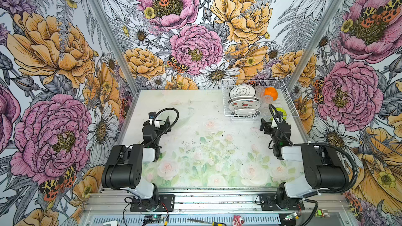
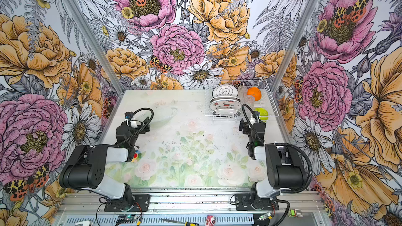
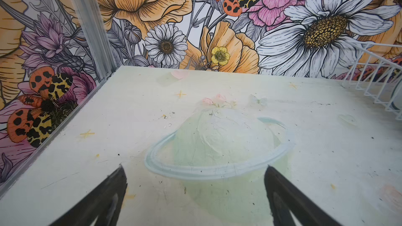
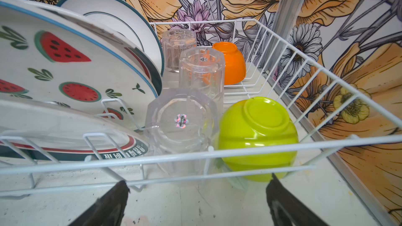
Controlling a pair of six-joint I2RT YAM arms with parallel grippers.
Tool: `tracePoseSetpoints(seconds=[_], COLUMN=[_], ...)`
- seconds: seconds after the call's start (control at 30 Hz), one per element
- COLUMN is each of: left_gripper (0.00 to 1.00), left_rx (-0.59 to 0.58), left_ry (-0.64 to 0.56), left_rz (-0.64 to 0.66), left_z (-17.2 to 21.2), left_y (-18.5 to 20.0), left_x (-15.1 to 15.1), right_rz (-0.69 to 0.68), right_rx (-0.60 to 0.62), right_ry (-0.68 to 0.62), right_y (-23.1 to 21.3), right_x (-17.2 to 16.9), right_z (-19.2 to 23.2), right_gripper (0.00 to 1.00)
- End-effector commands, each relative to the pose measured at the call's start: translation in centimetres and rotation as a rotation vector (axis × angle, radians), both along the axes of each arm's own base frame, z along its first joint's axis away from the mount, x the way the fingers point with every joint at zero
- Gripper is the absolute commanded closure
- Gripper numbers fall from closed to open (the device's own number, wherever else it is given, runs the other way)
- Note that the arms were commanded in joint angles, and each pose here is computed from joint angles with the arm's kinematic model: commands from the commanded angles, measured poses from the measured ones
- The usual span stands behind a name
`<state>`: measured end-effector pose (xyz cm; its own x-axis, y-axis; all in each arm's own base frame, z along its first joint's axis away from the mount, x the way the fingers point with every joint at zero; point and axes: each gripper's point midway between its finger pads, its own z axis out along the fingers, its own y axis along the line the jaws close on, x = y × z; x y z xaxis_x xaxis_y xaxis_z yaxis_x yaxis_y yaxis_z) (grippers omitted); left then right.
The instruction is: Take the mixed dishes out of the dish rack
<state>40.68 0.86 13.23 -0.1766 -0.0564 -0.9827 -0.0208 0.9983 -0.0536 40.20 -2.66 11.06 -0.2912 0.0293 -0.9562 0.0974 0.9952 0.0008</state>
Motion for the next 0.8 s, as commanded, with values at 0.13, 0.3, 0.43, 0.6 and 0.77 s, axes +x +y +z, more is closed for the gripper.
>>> tracePoseSetpoints(seconds=[0.13, 0.3, 0.43, 0.6, 0.77], left_gripper=[0.01, 0.01, 0.01, 0.01, 0.01], left_rx=[0.012, 0.011, 0.010, -0.003, -0.016], left_ry=[0.007, 0.007, 0.010, 0.009, 0.004], left_rz=[-0.015, -0.015, -0.015, -0.023, -0.020], left_z=[-0.28, -0.27, -0.35, -0.34, -0.26], left_y=[-0.16, -0.17, -0.14, 0.00, 0.24], left_x=[0.01, 0.01, -0.01, 0.01, -0.03], right_rz=[0.017, 0.017, 0.017, 0.016, 0.016], right_rx=[-0.002, -0.003, -0.003, -0.002, -0.002], right_ry=[-0.011, -0.011, -0.011, -0.011, -0.012], right_y=[0.43, 0.43, 0.42, 0.42, 0.42], right_x=[0.07, 0.08, 0.10, 0.09, 0.11], right_z=[0.01, 0.01, 0.04, 0.03, 0.07], right_gripper=[0.01, 0.01, 0.01, 0.00, 0.01])
